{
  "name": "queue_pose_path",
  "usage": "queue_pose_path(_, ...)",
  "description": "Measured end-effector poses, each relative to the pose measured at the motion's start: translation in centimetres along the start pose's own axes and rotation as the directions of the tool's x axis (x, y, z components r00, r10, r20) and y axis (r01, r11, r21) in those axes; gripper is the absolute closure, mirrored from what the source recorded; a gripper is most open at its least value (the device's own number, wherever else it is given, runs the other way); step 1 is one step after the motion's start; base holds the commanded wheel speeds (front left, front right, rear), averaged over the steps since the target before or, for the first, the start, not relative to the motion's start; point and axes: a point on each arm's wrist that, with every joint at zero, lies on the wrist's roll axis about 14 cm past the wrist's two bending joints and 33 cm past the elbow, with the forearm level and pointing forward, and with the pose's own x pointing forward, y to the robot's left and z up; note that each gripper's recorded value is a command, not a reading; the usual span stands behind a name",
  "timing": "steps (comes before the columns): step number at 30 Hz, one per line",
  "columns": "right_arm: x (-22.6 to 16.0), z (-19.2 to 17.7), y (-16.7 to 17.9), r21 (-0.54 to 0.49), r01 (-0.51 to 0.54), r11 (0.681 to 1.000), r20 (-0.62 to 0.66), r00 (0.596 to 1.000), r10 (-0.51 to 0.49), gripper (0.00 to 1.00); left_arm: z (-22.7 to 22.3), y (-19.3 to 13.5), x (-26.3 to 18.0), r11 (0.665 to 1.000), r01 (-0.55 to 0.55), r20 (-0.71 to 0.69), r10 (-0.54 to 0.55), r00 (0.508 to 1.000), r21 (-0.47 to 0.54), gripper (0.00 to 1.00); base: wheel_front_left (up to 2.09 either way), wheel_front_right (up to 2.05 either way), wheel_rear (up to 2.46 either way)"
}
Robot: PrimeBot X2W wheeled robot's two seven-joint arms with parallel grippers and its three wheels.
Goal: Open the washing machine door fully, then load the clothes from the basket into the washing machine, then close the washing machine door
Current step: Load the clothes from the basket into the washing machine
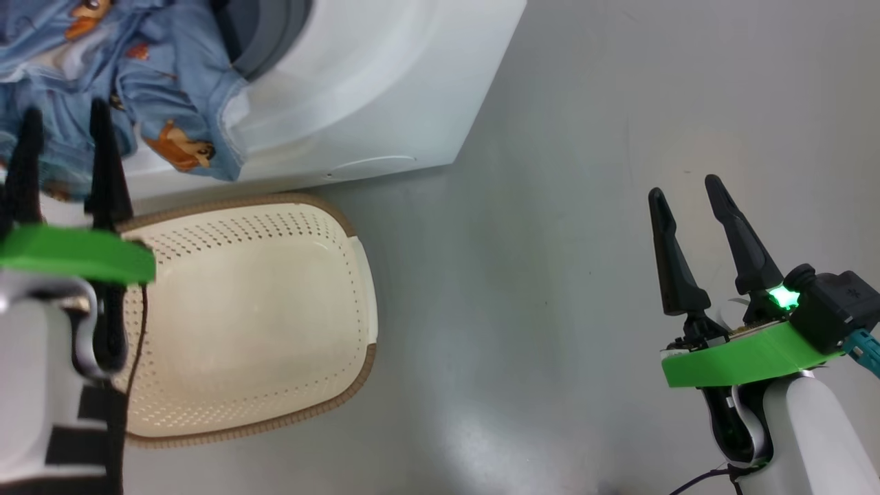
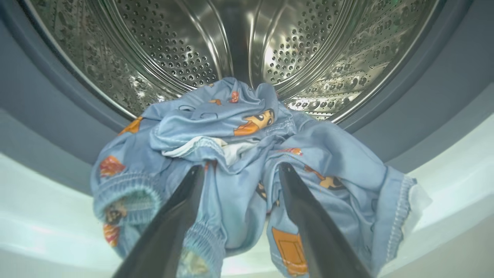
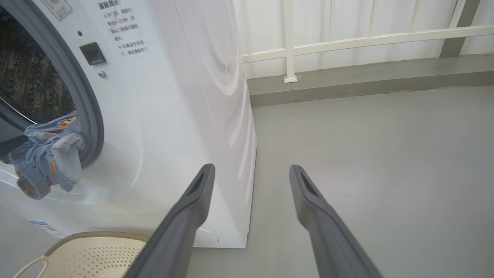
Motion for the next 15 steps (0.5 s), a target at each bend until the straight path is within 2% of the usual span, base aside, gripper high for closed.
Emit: queue_pose_path(15,-1.5,0.9,0.2,-0.007,-0.003,1.000,0.009,1.000,0.004,0.00,-0.1,0.9,-6.6,0.998,-0.063,-0.014,0.063,0.998,-0.007,0.00,0.00,0.00,0.00)
